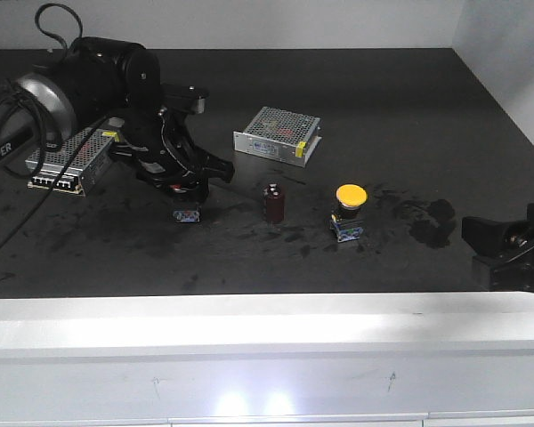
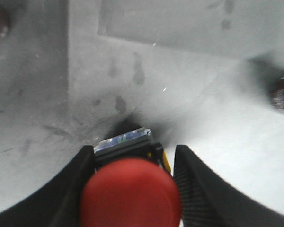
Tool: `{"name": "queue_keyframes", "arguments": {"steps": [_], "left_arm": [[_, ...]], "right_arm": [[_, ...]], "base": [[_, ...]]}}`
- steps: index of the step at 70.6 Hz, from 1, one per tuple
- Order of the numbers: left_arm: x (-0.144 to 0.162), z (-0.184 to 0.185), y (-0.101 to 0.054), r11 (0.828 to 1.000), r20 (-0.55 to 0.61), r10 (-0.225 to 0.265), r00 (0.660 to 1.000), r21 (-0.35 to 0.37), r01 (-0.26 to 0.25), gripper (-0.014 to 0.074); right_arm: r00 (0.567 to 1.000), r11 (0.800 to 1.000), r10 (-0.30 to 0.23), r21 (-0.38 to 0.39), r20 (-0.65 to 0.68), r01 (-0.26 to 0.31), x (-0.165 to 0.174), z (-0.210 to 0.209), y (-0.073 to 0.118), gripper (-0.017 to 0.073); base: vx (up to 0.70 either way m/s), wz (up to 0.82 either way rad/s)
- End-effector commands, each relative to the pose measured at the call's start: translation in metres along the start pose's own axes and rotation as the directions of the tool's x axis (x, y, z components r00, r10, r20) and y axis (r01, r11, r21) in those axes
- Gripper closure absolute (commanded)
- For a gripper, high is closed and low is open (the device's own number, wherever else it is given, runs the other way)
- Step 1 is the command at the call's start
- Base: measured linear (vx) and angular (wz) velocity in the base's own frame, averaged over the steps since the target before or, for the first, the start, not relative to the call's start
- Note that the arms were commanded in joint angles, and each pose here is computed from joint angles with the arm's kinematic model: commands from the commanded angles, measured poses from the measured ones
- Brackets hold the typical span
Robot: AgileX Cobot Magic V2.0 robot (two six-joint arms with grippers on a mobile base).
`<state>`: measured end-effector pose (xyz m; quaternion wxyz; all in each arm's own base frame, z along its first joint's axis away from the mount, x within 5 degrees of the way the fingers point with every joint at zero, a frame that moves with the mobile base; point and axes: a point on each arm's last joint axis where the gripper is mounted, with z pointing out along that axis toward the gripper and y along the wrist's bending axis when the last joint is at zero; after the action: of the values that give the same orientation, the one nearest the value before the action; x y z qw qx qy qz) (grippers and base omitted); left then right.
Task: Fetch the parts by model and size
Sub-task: 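Grasp the red-capped switch with the left gripper and lift it away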
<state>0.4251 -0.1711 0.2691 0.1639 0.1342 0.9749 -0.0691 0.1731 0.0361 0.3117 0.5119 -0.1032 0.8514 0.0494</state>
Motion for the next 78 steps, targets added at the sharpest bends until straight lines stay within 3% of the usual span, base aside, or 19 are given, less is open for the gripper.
{"name": "queue_keyframes", "arguments": {"steps": [1,6,25,36,64,78], "left_arm": [[-0.007,-0.061,-0.010,0.999,0.180,0.010,0.984,0.032,-0.016,0.0530],[-0.006,-0.075,-0.014,0.998,0.221,0.043,0.974,0.028,-0.050,0.0603],[0.012,-0.138,-0.030,0.991,0.369,0.131,0.920,-0.017,-0.135,0.0602],[0.039,-0.157,-0.028,0.989,0.436,0.138,0.889,-0.023,-0.143,0.0602],[0.160,-0.200,-0.005,0.988,0.607,0.143,0.782,-0.037,-0.152,0.0601],[0.226,-0.217,0.006,0.988,0.708,0.131,0.694,-0.031,-0.154,0.0601]], "right_arm": [[0.996,1.000,-0.009,0.007,0.085,0.008,-0.015,-0.005,-0.001,0.0062],[0.997,1.000,-0.008,0.006,0.079,0.008,-0.015,-0.005,-0.001,0.0062],[0.997,1.000,-0.006,0.005,0.079,0.006,-0.015,-0.005,-0.001,0.0062],[0.997,1.000,-0.006,0.005,0.079,0.006,-0.015,-0.005,-0.001,0.0062],[0.997,1.000,-0.006,0.005,0.079,0.006,-0.015,-0.005,-0.001,0.0062],[0.997,1.000,-0.005,0.005,0.081,0.005,-0.015,-0.005,-0.001,0.0062]], "base": [[0.00,0.00],[0.00,0.00],[0.00,0.00],[0.00,0.00],[0.00,0.00],[0.00,0.00]]}}
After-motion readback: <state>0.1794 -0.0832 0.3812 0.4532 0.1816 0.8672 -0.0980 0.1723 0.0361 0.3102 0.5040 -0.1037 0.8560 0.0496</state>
